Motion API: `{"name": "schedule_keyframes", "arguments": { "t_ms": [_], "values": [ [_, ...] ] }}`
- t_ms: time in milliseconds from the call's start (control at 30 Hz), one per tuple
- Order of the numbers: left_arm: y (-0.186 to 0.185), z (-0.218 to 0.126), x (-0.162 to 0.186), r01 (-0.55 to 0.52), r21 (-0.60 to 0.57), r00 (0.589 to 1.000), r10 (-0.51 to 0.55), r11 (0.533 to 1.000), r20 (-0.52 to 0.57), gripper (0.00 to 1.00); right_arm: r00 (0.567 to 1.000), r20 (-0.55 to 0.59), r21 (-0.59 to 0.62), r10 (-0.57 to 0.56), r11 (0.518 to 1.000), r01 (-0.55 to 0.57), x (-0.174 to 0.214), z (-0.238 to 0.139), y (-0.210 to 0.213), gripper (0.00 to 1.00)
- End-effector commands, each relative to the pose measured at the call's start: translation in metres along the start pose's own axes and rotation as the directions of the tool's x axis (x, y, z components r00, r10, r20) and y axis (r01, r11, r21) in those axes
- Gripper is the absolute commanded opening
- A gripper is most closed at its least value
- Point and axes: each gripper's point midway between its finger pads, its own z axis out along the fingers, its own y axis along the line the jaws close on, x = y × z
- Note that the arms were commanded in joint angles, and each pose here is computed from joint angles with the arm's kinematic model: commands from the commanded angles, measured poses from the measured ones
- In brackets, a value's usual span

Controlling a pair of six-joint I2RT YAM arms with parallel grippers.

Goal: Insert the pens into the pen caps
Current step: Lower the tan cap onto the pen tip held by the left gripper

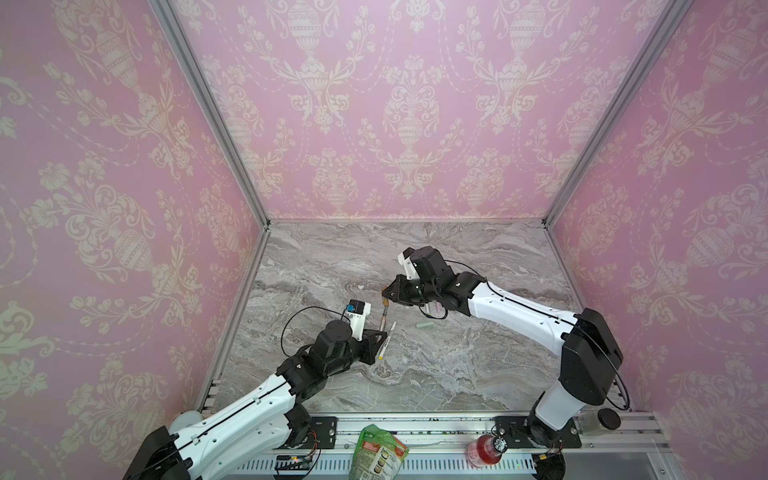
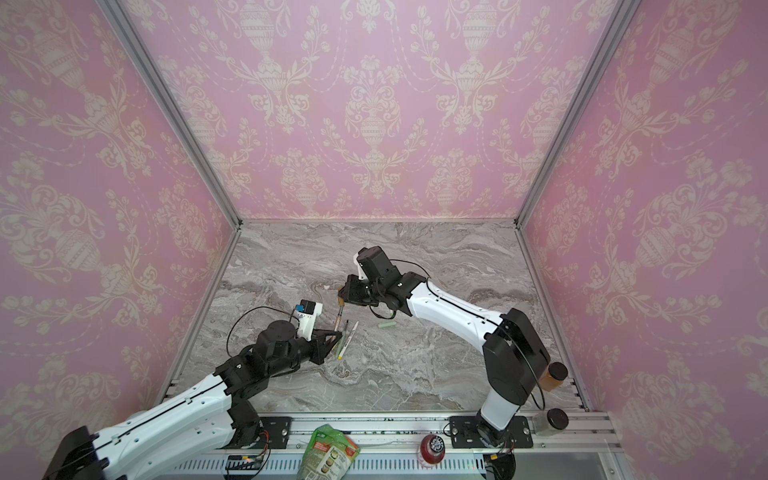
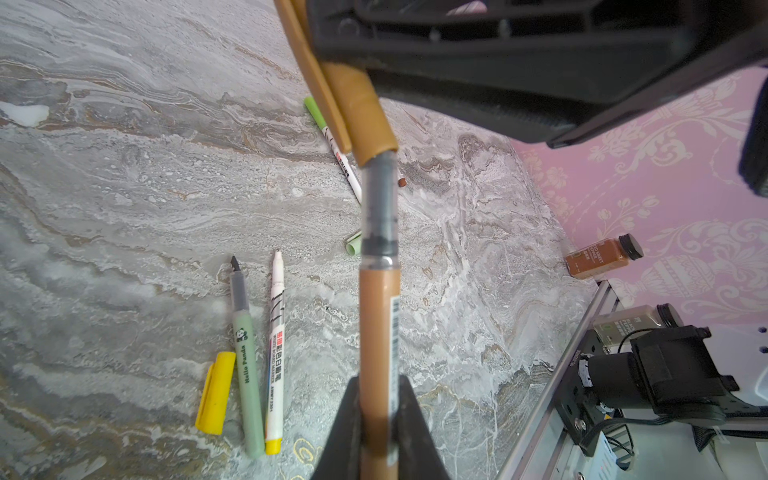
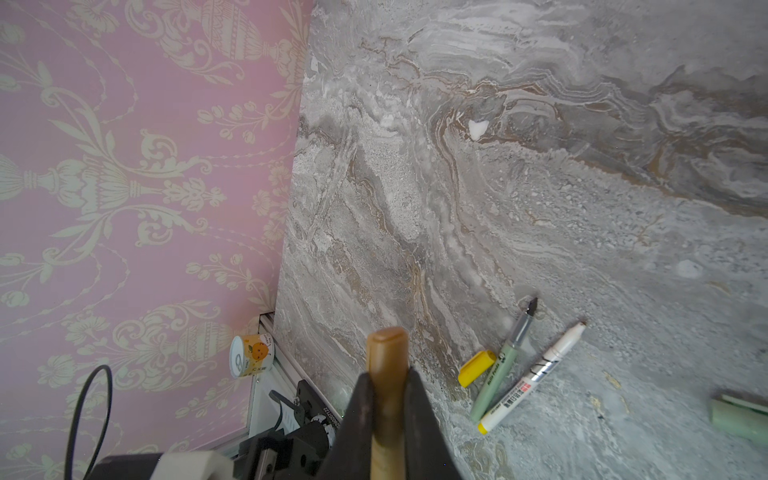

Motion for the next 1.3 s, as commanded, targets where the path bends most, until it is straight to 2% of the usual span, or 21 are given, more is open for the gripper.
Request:
{"name": "schedule_keyframes", "arguments": {
  "t_ms": [0, 167, 400, 833, 1267],
  "values": [
    [0.001, -0.001, -0.011, 0.016, -0.015, 0.998, -0.015, 1.000, 0.059, 0.00, 1.000, 0.010, -0.042, 0.000, 0.999, 0.001, 0.008, -0.013, 0.013, 0.00],
    [-0.002, 0.001, -0.015, 0.022, 0.002, 0.997, -0.022, 1.000, 0.074, 0.00, 0.999, 0.054, -0.079, 0.005, 0.997, 0.000, 0.008, -0.017, 0.017, 0.00],
    [-0.008, 0.004, -0.024, 0.017, 0.018, 0.995, -0.019, 1.000, 0.098, 0.00, 0.999, 0.051, -0.092, -0.004, 0.996, 0.008, 0.016, -0.014, 0.022, 0.00],
    [-0.028, 0.002, -0.049, -0.014, 0.077, 0.986, 0.001, 0.997, 0.164, 0.00, 1.000, -0.010, -0.062, 0.028, 0.998, -0.028, 0.054, 0.001, -0.006, 0.00],
    [-0.046, 0.001, -0.065, -0.026, 0.136, 0.981, -0.001, 0.990, 0.195, 0.00, 0.998, -0.052, -0.035, -0.032, 0.999, 0.030, 0.082, 0.017, -0.020, 0.00]
  ]
}}
